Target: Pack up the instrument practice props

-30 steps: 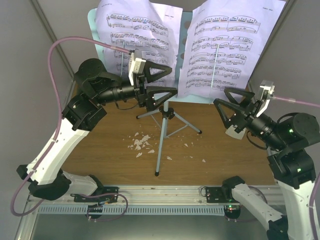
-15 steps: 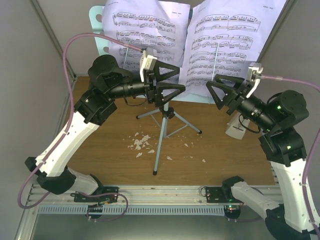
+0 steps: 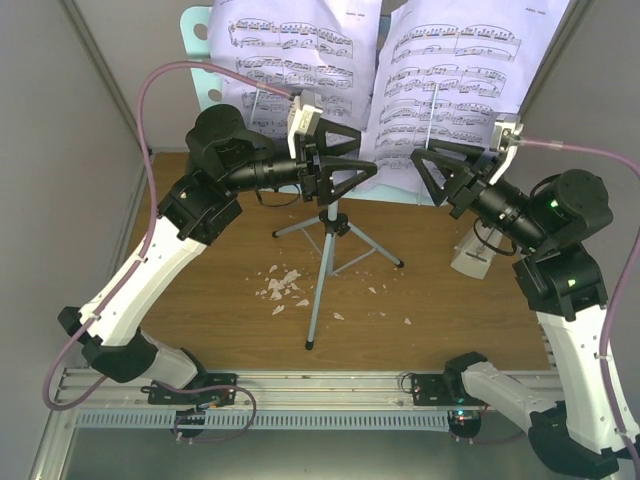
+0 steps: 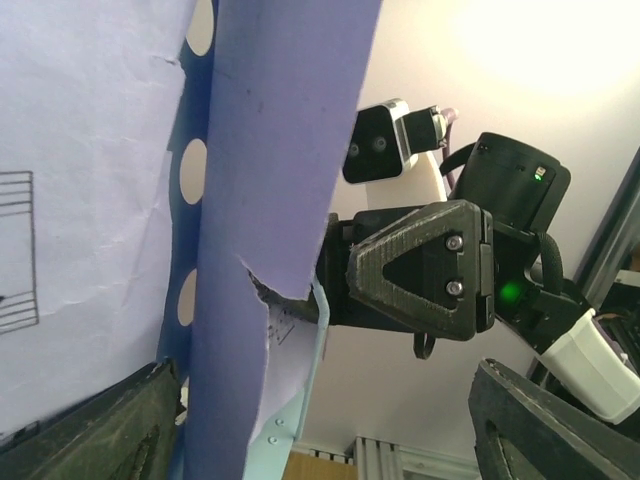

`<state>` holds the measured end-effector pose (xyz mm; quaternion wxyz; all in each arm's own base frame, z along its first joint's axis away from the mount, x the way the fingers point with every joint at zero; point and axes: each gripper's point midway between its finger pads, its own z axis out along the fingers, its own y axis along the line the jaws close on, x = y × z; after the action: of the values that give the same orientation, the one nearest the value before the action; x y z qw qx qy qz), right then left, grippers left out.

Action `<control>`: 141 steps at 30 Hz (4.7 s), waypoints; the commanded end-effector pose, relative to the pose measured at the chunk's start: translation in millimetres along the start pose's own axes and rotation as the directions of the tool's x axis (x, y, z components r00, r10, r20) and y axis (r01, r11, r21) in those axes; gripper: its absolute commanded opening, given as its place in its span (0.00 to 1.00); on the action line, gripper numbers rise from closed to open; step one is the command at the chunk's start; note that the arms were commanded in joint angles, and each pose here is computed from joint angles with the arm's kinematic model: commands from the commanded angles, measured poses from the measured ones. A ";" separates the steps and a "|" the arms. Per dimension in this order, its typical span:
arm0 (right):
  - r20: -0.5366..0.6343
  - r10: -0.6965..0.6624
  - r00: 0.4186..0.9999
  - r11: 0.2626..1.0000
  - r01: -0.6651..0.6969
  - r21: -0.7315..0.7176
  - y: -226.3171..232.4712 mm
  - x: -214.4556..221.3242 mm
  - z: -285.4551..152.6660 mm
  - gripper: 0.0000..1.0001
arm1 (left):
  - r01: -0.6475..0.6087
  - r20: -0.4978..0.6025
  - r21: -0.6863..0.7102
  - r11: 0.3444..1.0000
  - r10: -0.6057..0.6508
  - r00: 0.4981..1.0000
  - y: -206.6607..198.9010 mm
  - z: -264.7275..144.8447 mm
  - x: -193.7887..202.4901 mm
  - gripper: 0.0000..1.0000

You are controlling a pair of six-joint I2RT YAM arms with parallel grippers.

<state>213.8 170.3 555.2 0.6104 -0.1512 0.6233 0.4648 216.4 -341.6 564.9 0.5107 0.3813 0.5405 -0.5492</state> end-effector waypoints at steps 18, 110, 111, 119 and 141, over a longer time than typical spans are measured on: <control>0.020 -0.003 1.000 1.000 0.003 -0.008 0.8 -1.7 1.4 0.16 | -0.017 0.035 -0.108 0.994 0.021 0.999 28.0 10.6 -8.4 0.26; 0.032 -0.122 0.992 0.990 0.120 0.080 7.0 8.2 -41.9 0.98 | 0.191 -0.271 0.140 0.971 -0.148 0.951 -80.0 -108.7 159.8 0.00; 0.032 -0.123 0.992 0.990 0.120 0.074 8.4 7.7 -42.0 0.98 | 0.191 -0.272 0.133 0.973 -0.149 0.951 -78.5 -108.6 161.0 0.00; 0.052 -0.142 0.988 0.984 0.136 0.112 8.5 5.2 -53.4 1.00 | 0.257 -0.332 0.012 0.966 -0.239 0.913 -53.9 -106.9 192.3 0.00; 0.042 -0.124 0.991 0.947 0.106 0.302 -36.6 26.9 -62.1 1.00 | 0.432 -0.268 -0.421 0.798 -0.565 0.780 34.0 -157.7 304.8 0.00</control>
<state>195.2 126.6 512.4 0.6617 -0.1046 0.6488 0.3609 154.0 -239.5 250.3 0.2678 0.2807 0.7870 -0.4797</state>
